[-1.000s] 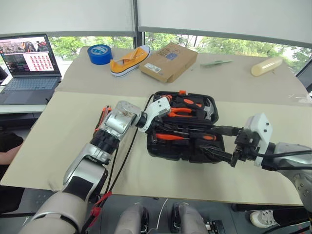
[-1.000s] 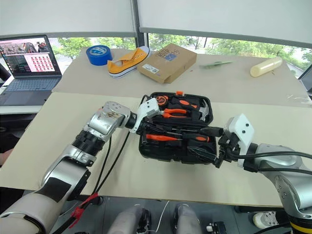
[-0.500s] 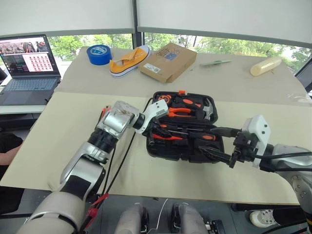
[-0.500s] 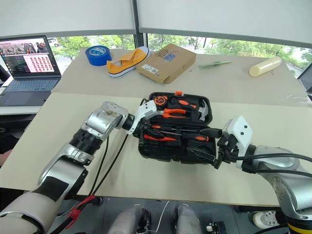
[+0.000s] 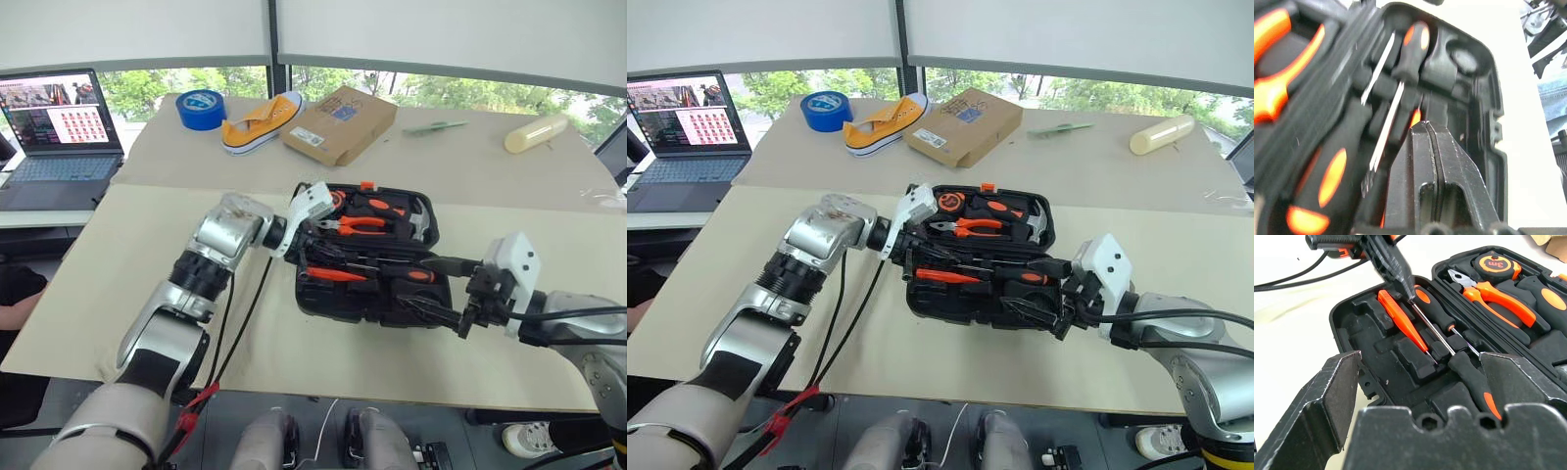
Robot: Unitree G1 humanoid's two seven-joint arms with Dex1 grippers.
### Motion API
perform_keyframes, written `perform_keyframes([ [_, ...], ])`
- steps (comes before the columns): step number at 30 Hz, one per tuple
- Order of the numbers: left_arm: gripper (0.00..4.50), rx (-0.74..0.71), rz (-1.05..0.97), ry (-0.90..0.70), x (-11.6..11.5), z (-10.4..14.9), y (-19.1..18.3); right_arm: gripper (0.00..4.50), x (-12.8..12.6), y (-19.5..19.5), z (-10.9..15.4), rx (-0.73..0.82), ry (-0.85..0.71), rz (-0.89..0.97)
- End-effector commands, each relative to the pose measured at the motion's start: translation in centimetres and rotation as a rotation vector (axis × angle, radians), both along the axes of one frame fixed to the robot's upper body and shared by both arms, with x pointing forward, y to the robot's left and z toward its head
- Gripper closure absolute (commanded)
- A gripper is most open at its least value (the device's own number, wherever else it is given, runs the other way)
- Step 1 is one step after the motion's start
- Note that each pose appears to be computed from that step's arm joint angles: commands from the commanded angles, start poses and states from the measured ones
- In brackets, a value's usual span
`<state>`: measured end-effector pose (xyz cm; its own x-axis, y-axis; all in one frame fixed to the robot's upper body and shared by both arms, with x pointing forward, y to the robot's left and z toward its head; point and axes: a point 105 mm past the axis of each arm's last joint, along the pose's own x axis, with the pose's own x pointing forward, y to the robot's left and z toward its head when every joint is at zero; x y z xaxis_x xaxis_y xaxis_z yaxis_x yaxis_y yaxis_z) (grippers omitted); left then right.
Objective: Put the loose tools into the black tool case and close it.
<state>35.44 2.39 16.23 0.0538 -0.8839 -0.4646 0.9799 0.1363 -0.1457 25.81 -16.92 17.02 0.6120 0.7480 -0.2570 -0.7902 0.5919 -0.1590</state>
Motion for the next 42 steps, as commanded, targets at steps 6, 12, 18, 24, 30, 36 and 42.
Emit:
perform_keyframes([
  [6,4.45,0.052,0.026,-0.056,1.0,-1.5,-1.0,0.0,-0.4,0.4,1.0,0.001,-0.057,0.017],
  [12,4.45,0.046,0.068,-0.01,1.6,-1.9,-1.0,0.0,-0.4,0.5,0.9,0.0,-0.054,0.018],
  [18,4.45,0.082,0.062,0.039,1.2,-2.7,-0.3,0.0,-0.4,0.6,0.7,-0.002,-0.051,0.018],
  [24,4.45,0.137,0.017,0.086,0.0,-3.6,0.6,0.0,-0.3,0.7,0.7,0.004,-0.053,0.019],
  [30,4.45,0.159,0.032,0.076,0.0,-4.0,1.4,0.0,-0.1,0.8,0.6,0.011,-0.057,0.02],
  [36,4.45,0.065,0.069,0.08,0.5,-2.1,1.2,0.0,0.0,0.9,0.6,0.012,-0.06,0.02],
  [42,4.45,-0.019,0.094,0.089,1.2,0.3,0.8,0.0,-0.1,0.8,0.5,0.009,-0.058,0.02],
])
